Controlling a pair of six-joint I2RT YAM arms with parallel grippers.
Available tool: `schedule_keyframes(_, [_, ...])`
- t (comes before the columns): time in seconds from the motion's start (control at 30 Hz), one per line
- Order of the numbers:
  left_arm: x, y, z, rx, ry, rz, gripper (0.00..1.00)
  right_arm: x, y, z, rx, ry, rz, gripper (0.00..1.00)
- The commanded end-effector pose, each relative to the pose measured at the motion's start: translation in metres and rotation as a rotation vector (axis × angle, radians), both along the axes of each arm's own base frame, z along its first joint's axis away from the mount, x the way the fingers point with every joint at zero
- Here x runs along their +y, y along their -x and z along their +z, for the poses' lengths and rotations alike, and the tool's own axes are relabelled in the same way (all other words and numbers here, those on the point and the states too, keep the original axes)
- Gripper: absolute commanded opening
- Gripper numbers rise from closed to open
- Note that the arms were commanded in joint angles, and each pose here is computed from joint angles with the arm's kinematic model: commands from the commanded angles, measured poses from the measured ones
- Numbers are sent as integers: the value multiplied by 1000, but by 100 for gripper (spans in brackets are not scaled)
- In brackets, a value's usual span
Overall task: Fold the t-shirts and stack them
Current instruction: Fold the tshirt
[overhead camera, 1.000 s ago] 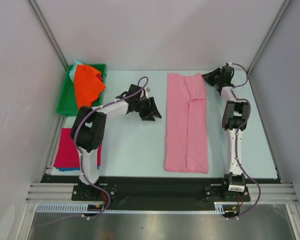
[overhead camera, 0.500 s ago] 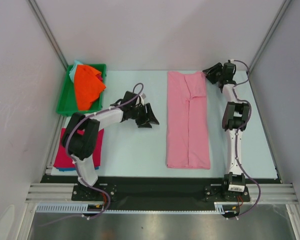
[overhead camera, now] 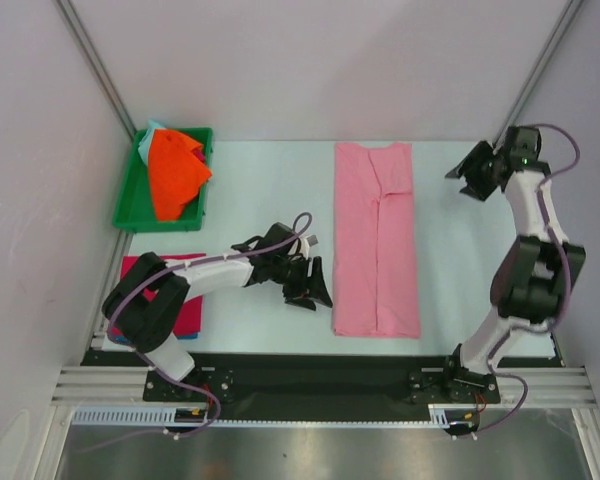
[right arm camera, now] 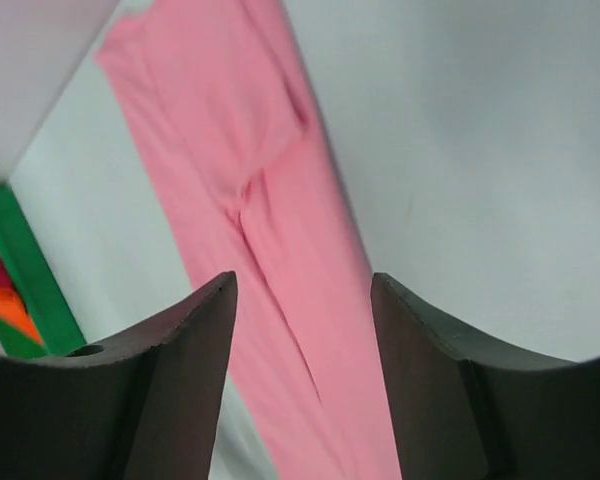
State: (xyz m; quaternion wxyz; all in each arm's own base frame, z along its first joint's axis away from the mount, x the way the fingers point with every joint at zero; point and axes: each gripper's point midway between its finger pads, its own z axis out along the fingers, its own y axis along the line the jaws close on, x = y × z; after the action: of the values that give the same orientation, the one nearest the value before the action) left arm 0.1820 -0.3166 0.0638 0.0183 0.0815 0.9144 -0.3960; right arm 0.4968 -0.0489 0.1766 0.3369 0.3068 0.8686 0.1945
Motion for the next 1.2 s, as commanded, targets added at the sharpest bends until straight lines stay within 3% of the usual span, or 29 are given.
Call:
schedule_keyframes(0.0, [-7,13,21,-22,89,-11,63,44,94,-14,93,-31,123,61])
schedule_keyframes(0.23, [-20,56,3,32,97,-21,58,116,244,-57,228,-227,318,56])
schedule_keyframes(0.33, [-21,58,-4,35,97,5,57,123,290,-70,252,-218,306,54])
schedule_keyframes(0.4, [-21,56,-6,33,96,31,57,130,300,-61,221,-189,310,54])
schedule_keyframes(0.47, [-22,55,-8,35,96,40,57,121,304,-55,221,-124,204,56])
schedule_keyframes(0.7, [-27,42,-21,43,26,73,54,115,340,-100,420,-112,102,56])
schedule_keyframes(1.17, [-26,32,-38,80,-77,126,46,110,346,-143,570,-48,51,54])
